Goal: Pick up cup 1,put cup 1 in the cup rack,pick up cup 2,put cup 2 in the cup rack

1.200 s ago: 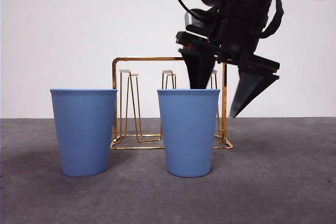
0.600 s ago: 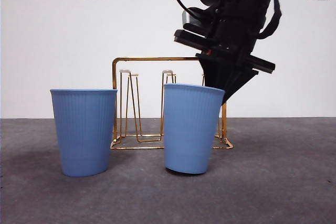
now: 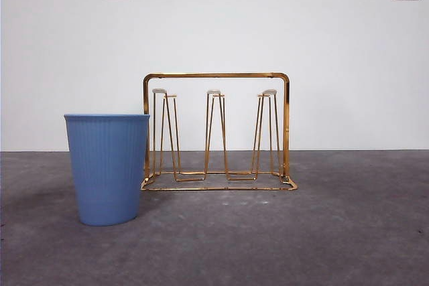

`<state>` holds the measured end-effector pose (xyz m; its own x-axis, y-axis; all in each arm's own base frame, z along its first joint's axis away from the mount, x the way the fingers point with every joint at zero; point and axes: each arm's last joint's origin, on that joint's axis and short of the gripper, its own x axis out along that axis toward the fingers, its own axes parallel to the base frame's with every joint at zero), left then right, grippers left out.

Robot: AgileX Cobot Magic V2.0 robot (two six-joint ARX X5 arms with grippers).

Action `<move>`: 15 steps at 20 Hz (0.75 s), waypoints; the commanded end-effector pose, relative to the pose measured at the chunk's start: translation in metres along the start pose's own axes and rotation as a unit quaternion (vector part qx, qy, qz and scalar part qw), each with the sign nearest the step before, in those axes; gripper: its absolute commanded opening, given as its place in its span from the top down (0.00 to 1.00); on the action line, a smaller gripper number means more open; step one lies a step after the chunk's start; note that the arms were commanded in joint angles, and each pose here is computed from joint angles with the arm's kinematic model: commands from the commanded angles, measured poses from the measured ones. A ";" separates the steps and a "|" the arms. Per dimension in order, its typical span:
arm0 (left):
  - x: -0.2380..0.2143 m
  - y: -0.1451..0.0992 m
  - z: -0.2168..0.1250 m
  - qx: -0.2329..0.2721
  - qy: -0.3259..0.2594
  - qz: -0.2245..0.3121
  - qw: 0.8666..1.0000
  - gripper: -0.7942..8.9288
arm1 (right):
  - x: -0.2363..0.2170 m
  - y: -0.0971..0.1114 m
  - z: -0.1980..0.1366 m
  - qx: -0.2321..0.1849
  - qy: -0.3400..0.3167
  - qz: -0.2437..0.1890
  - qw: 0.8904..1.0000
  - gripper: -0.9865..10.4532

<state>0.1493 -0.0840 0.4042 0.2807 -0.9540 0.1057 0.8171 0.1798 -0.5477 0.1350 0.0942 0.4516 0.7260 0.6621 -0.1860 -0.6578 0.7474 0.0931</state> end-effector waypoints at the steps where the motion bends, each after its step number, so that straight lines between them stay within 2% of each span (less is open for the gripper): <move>1: 0.022 -0.003 0.004 -0.025 -0.040 -0.027 0.999 0.18 | -0.035 0.006 0.015 -0.008 -0.094 0.008 0.996 0.92; 5: 0.071 -0.005 -0.002 -0.043 -0.107 -0.094 0.989 0.18 | -0.053 0.010 0.026 -0.021 -0.166 0.013 0.986 0.92; 11: 0.109 -0.002 -0.014 -0.072 -0.176 -0.145 0.971 0.18 | -0.049 0.011 0.029 -0.026 -0.180 0.028 0.983 0.92; 15: 0.122 0.002 -0.020 -0.092 -0.217 -0.158 0.959 0.18 | -0.045 0.010 0.030 -0.026 -0.178 0.029 0.983 0.92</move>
<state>0.1756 -0.2043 0.3983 0.2499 -0.7723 0.5841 0.8130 -0.1604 -0.5598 0.1021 0.0736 0.4893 0.7100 0.6867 0.1563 -0.6989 0.7142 0.0370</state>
